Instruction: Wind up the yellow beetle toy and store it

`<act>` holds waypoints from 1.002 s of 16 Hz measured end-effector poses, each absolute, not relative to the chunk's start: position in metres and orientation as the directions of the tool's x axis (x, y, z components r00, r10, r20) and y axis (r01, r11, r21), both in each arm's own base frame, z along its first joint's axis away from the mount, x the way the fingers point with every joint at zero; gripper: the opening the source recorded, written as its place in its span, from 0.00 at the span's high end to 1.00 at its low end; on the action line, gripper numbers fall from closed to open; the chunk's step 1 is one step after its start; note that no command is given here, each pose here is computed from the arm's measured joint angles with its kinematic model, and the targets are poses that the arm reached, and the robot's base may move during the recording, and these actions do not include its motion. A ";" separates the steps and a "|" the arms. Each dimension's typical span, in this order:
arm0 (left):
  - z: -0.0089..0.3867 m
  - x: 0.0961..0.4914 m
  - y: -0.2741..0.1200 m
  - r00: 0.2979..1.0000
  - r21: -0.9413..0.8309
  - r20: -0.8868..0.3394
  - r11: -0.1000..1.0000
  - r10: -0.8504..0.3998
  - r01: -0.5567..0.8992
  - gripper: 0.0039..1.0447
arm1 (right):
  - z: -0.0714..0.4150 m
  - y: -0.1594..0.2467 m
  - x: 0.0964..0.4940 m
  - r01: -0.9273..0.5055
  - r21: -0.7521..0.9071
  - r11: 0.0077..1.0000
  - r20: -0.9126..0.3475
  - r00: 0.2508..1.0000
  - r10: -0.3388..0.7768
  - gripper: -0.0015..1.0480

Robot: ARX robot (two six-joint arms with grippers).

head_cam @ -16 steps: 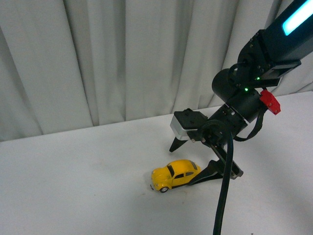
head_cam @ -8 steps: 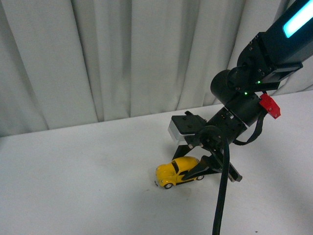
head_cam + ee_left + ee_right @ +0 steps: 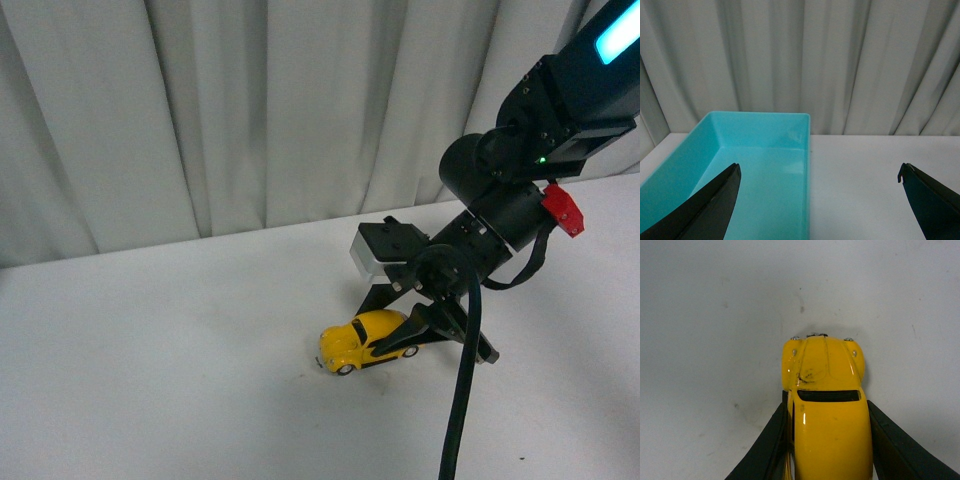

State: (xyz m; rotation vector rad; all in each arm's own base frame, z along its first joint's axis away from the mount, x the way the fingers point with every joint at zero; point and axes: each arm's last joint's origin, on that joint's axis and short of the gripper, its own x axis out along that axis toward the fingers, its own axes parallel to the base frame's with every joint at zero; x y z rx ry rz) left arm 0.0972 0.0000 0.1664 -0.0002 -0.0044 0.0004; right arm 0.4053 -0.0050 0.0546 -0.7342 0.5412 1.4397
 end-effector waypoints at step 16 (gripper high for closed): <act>0.166 0.097 0.000 1.000 0.000 0.004 1.000 0.000 0.000 0.06 | 0.044 -0.107 0.310 -0.960 -0.091 0.265 -0.740 0.243 0.627 0.62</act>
